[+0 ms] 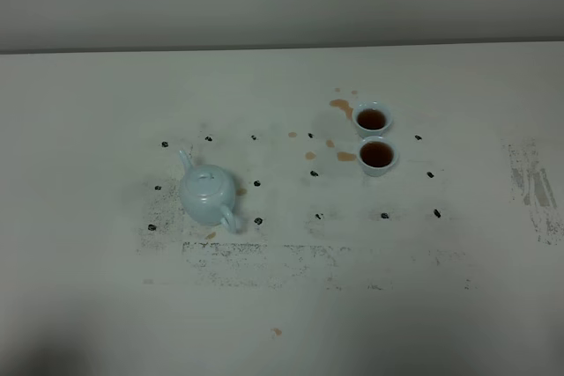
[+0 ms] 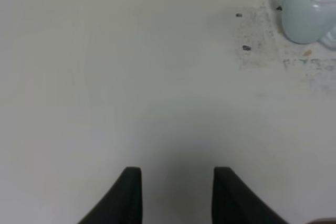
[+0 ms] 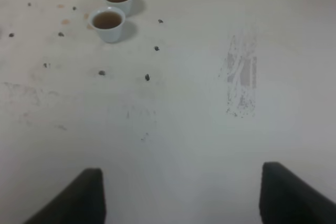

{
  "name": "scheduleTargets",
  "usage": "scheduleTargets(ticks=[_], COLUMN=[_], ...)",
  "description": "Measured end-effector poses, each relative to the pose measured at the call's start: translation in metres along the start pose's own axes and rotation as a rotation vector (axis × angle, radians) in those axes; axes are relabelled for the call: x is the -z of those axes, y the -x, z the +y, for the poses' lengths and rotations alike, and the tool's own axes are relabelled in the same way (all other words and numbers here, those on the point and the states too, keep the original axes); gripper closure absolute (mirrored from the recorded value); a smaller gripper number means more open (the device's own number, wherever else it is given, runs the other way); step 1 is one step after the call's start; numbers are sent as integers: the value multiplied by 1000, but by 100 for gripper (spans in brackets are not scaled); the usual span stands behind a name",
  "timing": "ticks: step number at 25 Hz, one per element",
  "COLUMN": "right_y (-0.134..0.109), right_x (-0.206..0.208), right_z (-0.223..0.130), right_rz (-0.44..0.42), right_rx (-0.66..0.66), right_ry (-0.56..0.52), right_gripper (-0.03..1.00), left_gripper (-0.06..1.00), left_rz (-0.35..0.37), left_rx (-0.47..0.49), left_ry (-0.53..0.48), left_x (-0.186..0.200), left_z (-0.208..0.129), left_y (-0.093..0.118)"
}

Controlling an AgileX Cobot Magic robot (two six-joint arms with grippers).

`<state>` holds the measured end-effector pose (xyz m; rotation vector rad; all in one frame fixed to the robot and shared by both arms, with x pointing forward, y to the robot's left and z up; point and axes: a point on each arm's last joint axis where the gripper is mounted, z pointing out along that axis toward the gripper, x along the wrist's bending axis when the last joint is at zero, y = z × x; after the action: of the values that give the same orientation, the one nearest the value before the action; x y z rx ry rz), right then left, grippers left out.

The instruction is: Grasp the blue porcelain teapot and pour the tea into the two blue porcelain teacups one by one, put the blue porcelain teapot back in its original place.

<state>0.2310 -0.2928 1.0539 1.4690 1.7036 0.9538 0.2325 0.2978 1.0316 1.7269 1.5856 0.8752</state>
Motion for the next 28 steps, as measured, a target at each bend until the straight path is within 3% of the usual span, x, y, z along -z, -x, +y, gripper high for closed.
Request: scheduleTargets(ticks=[10, 24, 28], right_y=[0, 0, 0], right_x=[0, 0, 0], right_z=[0, 0, 0], right_rz=[0, 0, 0], right_rx=[0, 0, 0], right_ry=[0, 0, 0], right_gripper=[38, 38, 38], left_gripper=[63, 63, 63], left_rz=[-80, -82, -54], left_rx=[46, 50, 73], left_ry=[8, 8, 4], left_x=[0, 0, 0], left_z=[1, 1, 0], left_y=[7, 7, 5])
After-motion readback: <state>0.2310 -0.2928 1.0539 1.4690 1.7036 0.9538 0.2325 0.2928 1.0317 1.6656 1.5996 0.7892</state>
